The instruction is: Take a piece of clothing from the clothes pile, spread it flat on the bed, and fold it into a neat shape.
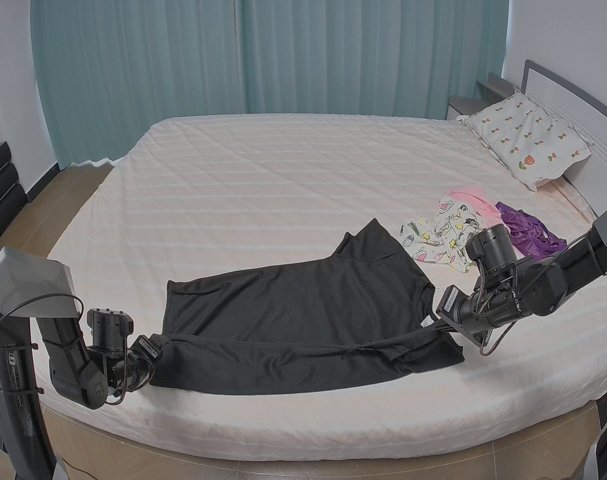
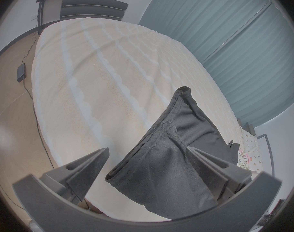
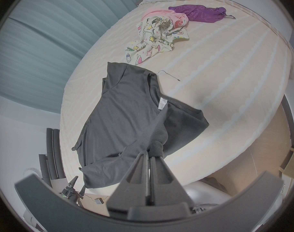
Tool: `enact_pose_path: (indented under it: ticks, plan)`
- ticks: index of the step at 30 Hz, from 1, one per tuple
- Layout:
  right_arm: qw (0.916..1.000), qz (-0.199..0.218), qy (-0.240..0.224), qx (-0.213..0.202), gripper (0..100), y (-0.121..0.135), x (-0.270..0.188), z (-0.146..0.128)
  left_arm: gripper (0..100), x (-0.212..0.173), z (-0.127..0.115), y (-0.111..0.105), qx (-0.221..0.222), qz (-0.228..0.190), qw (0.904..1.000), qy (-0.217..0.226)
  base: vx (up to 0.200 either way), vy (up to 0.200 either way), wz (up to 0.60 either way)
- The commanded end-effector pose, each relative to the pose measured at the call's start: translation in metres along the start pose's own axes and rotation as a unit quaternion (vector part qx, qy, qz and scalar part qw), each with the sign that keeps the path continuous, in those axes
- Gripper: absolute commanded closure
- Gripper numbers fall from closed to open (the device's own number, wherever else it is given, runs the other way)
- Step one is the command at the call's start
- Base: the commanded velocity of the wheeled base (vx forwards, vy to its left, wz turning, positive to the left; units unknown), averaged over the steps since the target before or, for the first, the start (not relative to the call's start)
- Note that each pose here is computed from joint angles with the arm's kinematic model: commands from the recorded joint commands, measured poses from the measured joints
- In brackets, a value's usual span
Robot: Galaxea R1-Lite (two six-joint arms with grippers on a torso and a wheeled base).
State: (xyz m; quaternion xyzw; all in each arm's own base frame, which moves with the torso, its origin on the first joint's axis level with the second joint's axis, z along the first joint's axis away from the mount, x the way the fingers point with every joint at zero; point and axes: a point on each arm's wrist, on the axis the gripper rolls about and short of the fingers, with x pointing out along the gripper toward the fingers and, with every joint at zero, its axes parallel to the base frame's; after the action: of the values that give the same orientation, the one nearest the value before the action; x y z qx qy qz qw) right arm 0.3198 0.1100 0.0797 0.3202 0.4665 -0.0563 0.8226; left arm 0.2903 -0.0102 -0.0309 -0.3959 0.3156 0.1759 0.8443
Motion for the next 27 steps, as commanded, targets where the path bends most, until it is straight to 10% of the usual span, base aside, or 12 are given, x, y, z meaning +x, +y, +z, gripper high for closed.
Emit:
enact_pose_path:
  ticks: [1,4,5,27]
  plan:
    - [0.9999,-0.008,0.009,-0.006,100,-0.003,-0.001,-0.006,0,0.000,0.000,0.000,0.000,0.001,1.0000,0.001,0.000,0.000,0.00]
    - [0.9996,-0.020,0.018,-0.012,100,-0.008,0.000,-0.010,0,0.000,0.000,0.001,0.000,0.001,1.0000,0.001,0.000,0.000,0.00]
    - [0.9993,-0.025,0.022,-0.016,0,-0.010,0.001,-0.012,0,0.000,-0.001,0.001,0.000,0.002,1.0000,0.001,0.000,0.000,0.00]
    - [0.9960,0.016,0.010,-0.087,0,-0.038,0.067,0.000,0,0.001,0.019,-0.023,0.003,-0.035,0.9990,-0.027,0.000,0.000,0.00]
